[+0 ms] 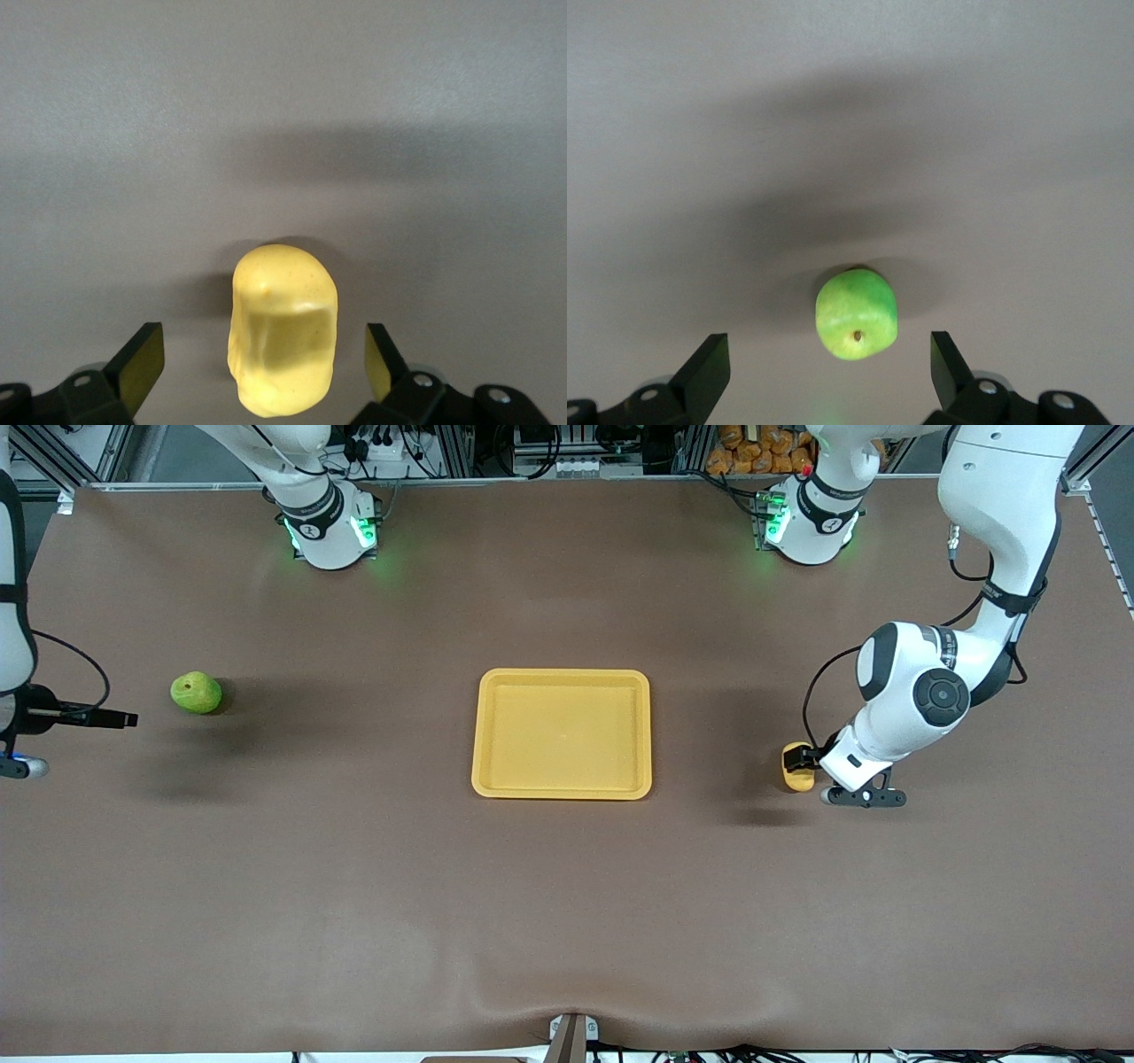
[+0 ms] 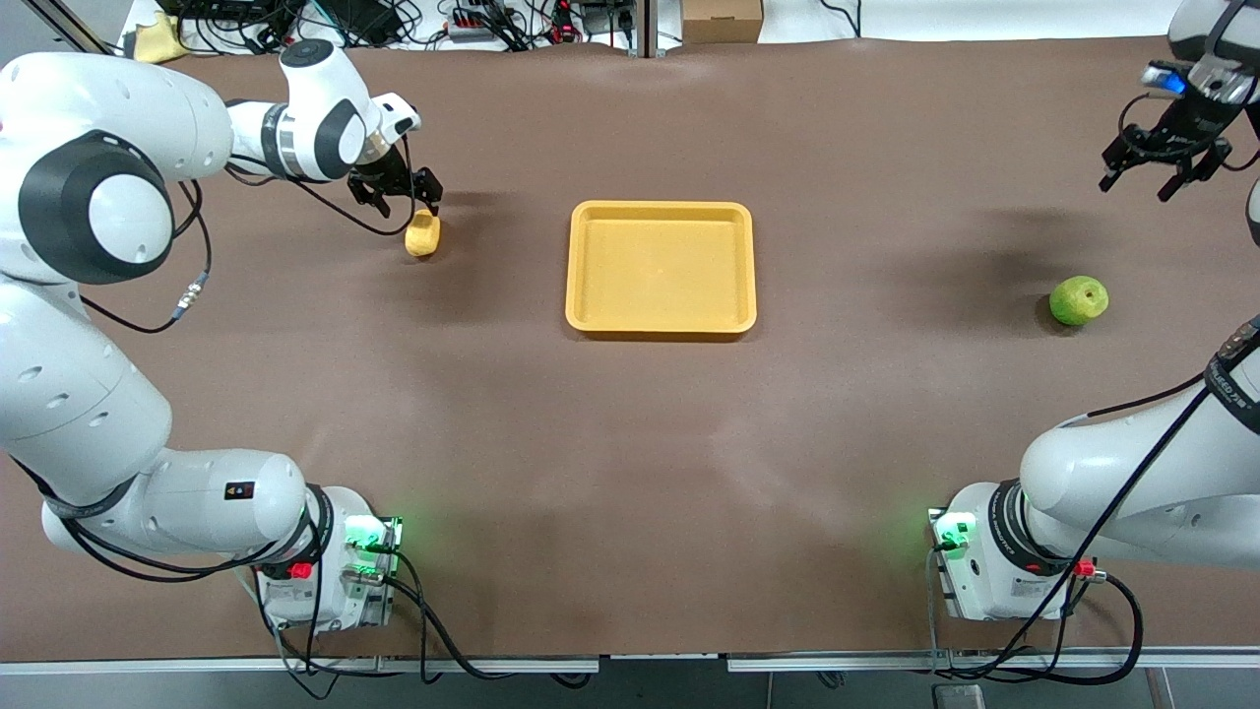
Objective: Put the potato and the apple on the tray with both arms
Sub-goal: 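Close the left gripper on the potato while the right gripper grasps the apple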
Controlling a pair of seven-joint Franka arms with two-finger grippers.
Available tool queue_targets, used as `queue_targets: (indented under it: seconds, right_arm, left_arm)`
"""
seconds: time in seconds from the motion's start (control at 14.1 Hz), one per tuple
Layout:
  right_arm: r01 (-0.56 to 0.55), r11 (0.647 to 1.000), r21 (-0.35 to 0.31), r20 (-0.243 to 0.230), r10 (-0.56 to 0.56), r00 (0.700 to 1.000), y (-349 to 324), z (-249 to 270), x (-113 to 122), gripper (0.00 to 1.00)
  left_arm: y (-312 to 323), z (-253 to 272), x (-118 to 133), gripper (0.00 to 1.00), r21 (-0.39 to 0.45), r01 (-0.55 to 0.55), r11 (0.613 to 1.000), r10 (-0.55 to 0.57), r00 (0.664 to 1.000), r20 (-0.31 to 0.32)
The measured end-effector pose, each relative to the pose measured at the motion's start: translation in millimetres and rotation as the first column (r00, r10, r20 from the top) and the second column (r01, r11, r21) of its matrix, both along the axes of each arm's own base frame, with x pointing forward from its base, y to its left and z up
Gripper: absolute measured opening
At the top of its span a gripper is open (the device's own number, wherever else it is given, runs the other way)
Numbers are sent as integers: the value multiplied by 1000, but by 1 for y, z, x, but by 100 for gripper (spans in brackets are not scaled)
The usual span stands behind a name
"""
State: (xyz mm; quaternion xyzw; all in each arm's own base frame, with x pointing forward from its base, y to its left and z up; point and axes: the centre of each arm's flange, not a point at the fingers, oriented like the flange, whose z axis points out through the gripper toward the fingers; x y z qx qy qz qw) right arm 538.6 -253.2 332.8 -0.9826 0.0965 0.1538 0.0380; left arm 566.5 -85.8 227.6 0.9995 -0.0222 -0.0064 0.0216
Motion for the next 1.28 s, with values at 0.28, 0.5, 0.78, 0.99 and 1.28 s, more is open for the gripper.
queue_targets:
  seconds: [0.28, 0.5, 0.78, 0.99, 1.28]
  right_arm:
    - [-6, 1000, -18, 58, 7, 998, 10, -41, -32, 100]
    - [-4, 1000, -12, 54, 4, 999, 15, -62, -55, 100]
    - [-3, 1000, -10, 59, 4, 998, 15, -75, -68, 100]
    - [0, 1000, -7, 56, 1, 998, 13, -83, -77, 100]
    - [10, 1000, -11, 64, -9, 998, 13, -99, -92, 100]
  left_arm:
    - [0, -10, -3, 96, -3, 0, 1000, 0, 1000, 1]
    - [-1, -23, -4, 93, -9, -2, 1000, 2, 1000, 3]
    - [-1, -30, -5, 86, -12, -2, 1000, 2, 1000, -2]
    - [-1, -30, -5, 75, -12, -2, 1000, 2, 1000, -1]
    - [-4, -29, -5, 54, -13, 3, 1000, -3, 1000, 3]
